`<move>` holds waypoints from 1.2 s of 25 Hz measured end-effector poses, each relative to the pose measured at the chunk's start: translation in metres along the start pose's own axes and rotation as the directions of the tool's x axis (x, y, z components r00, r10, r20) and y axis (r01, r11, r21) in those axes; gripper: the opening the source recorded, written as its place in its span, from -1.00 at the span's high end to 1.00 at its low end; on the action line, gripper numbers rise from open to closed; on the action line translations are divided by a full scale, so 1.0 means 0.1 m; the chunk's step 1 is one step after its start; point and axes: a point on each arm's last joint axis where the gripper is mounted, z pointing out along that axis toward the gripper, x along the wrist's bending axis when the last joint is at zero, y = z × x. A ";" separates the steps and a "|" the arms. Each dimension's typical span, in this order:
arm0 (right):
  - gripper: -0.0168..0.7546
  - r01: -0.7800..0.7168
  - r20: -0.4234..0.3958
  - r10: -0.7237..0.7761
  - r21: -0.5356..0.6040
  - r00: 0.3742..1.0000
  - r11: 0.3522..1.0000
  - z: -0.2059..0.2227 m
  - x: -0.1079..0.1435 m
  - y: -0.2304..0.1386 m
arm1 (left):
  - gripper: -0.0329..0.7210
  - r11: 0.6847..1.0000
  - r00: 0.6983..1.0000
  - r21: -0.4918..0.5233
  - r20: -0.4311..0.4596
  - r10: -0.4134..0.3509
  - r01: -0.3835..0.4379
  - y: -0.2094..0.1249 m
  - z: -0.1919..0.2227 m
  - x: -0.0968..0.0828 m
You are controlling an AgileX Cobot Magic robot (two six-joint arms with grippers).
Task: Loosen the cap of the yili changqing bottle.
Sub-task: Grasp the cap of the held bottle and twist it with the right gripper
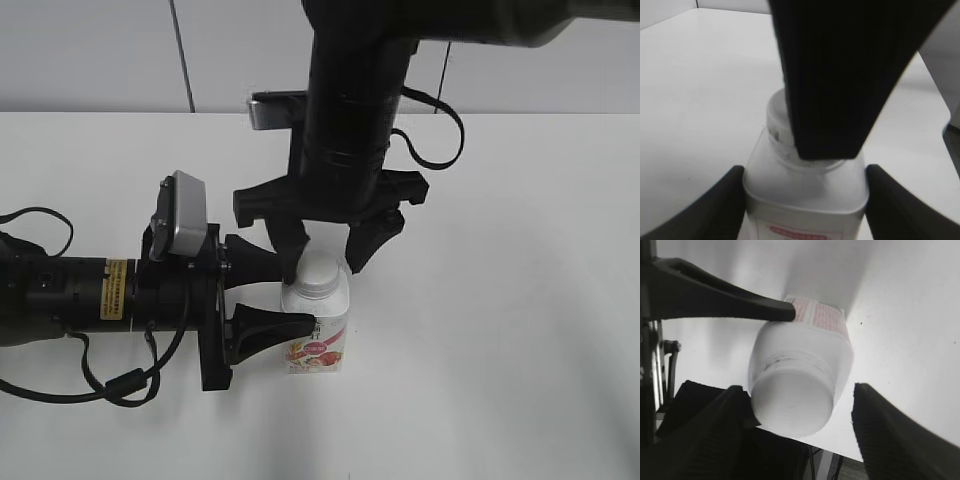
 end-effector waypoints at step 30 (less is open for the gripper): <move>-0.07 0.829 -0.011 -0.829 0.014 0.559 0.558 0.08 -0.01 0.01 | -0.25 1.000 1.000 0.000 0.000 0.000 0.000 0.00 0.00 0.00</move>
